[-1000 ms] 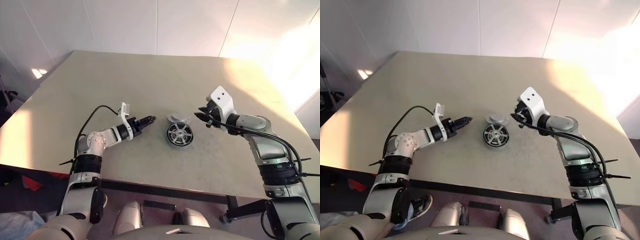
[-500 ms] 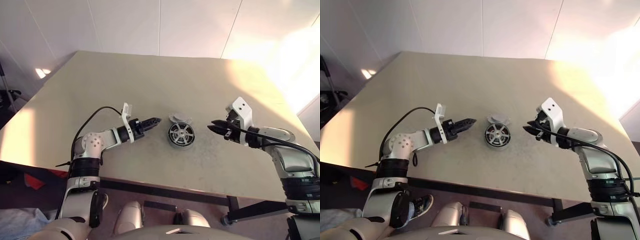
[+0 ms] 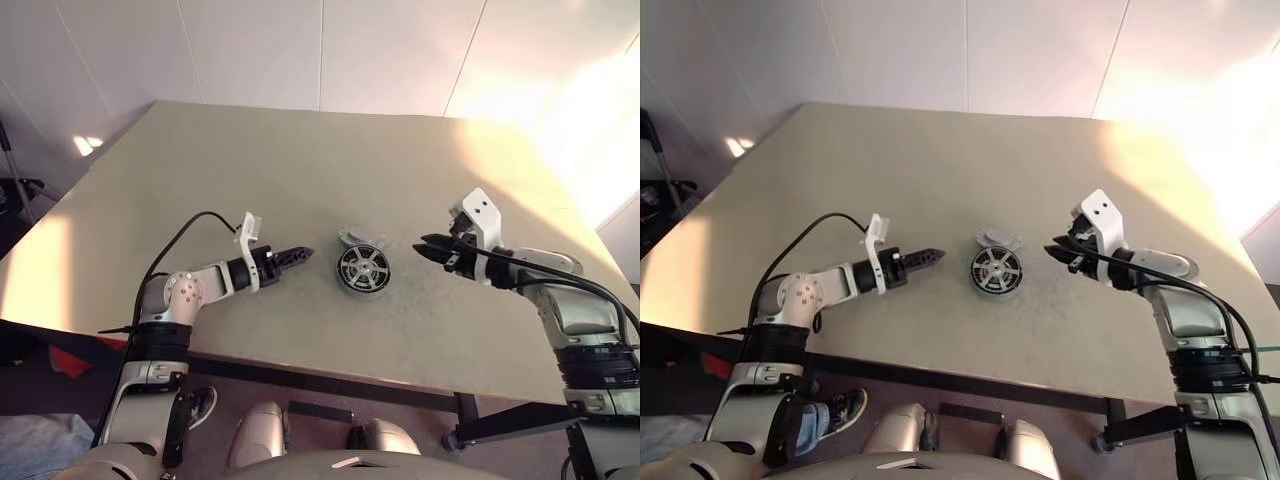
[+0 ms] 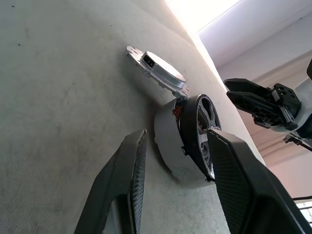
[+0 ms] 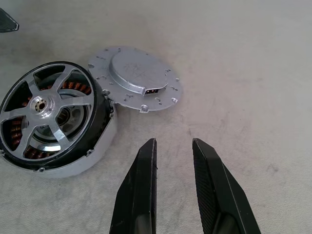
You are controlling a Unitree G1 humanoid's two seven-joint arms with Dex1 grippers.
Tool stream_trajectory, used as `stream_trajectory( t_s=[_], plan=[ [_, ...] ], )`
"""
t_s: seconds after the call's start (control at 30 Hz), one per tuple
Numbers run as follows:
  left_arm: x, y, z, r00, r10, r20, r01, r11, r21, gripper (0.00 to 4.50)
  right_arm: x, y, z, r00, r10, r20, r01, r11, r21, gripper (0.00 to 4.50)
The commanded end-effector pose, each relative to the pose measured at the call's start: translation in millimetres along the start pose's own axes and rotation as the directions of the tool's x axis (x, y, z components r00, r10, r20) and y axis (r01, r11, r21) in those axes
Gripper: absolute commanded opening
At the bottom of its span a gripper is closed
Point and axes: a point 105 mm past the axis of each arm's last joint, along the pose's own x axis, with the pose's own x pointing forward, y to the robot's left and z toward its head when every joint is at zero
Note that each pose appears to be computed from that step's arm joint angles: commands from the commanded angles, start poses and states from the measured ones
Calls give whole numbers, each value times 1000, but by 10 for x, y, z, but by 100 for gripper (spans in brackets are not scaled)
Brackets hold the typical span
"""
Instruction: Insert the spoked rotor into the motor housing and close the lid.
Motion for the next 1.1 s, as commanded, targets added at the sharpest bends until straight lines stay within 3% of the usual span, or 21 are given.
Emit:
stream_trajectory(
  t_s=[0.03,1.1],
  plan=[
    [41,-63,82,1000,-21,10,20,998,54,210,-30,-49,141,999,-17,42,19,999,-38,126],
    [132,-61,-4,998,-41,41,39,999,32,210,68,-70,178,1000,-9,27,11,998,-60,126]
  ],
)
